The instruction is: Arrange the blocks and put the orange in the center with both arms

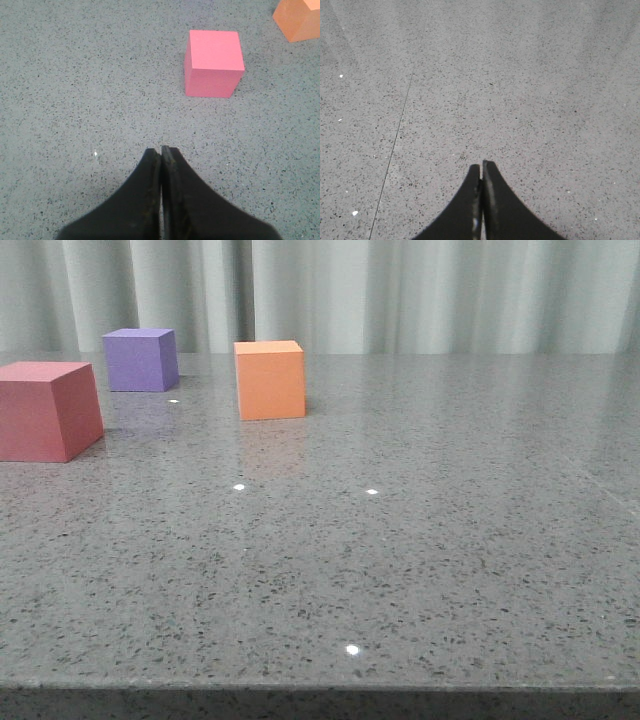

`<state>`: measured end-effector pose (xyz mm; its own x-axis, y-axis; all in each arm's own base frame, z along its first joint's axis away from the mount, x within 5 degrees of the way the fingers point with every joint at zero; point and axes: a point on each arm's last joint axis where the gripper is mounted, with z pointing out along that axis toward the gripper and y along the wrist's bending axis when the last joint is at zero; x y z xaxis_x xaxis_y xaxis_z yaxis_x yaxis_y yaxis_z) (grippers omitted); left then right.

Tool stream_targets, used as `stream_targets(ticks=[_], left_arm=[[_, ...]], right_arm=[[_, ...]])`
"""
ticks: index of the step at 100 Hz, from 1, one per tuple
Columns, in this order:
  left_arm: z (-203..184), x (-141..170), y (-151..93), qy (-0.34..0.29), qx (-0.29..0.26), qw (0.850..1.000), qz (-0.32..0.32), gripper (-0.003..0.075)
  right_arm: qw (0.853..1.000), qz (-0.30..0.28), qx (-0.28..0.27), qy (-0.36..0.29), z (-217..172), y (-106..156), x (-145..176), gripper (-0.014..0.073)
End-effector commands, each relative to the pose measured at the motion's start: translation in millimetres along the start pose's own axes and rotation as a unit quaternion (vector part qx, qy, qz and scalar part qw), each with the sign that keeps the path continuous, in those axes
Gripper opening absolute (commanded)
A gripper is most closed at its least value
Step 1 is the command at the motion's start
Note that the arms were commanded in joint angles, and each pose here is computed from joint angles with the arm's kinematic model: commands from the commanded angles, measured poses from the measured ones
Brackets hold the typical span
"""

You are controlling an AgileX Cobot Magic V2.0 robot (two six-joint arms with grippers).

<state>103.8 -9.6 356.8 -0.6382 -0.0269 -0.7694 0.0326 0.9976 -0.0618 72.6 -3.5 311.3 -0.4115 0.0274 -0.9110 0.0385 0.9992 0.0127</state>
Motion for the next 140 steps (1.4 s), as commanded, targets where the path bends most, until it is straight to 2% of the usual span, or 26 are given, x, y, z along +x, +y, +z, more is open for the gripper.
stream_targets(ticks=[1,10,17,24,30,31,33,39,42,57,77,92,116,140], left_arm=[[-5.5,-12.8,-1.6,-0.040,0.005,0.999,0.000,-0.0018],[-5.5,-13.0,0.0,-0.041,-0.004,0.999,0.006,0.0024],[-5.5,-13.1,0.4,-0.042,-0.007,0.999,0.008,0.0124],[-5.5,-13.1,0.3,-0.042,-0.006,0.999,0.007,0.0283],[-5.5,-13.1,0.3,-0.042,-0.006,0.999,0.007,0.0482],[-5.5,-13.2,0.3,-0.043,-0.006,0.999,0.007,0.0482],[-5.5,-13.3,0.3,-0.043,-0.006,0.999,0.007,0.0558],[-5.5,-13.4,0.2,-0.044,-0.006,0.999,0.007,0.0680],[-5.5,-13.4,0.2,-0.044,-0.006,0.999,0.007,0.0715],[-4.5,-15.7,-2.3,-0.052,0.009,0.999,-0.002,0.0637],[10.0,-36.1,-15.5,-0.039,0.068,0.996,-0.049,0.0636],[30.4,-61.5,-25.7,-0.022,0.087,0.995,-0.049,0.0616],[59.0,-102.1,-74.3,-0.038,0.158,0.987,-0.006,0.0615],[99.8,-133.4,-128.1,-0.026,0.134,0.991,0.013,0.0615]], right_arm=[[0.999,-0.010,0.001,-0.048,-4.1,-0.1,-13.9,-0.0110],[0.999,-0.010,0.001,-0.048,-4.1,-0.1,-13.9,-0.0110],[0.999,-0.010,0.001,-0.048,-4.1,-0.1,-13.9,-0.0110],[0.999,-0.010,0.001,-0.048,-4.1,-0.1,-13.9,-0.0110],[0.999,-0.010,0.001,-0.048,-4.1,-0.1,-13.9,-0.0110],[0.999,-0.010,0.001,-0.048,-4.1,-0.1,-13.9,-0.0110],[0.999,-0.010,0.001,-0.048,-4.1,-0.1,-13.9,-0.0110],[0.999,-0.010,0.001,-0.048,-4.1,-0.1,-13.9,-0.0110],[0.999,-0.010,0.001,-0.048,-4.1,-0.1,-13.9,-0.0110],[0.999,-0.010,0.001,-0.048,-4.1,-0.1,-13.9,-0.0110],[0.999,-0.010,0.001,-0.048,-4.1,-0.1,-13.9,-0.0110],[0.999,-0.010,0.001,-0.048,-4.1,-0.1,-13.9,-0.0110],[0.999,-0.010,0.001,-0.048,-4.1,-0.1,-13.9,-0.0110],[0.999,-0.010,0.001,-0.048,-4.1,-0.1,-13.9,-0.0110]])
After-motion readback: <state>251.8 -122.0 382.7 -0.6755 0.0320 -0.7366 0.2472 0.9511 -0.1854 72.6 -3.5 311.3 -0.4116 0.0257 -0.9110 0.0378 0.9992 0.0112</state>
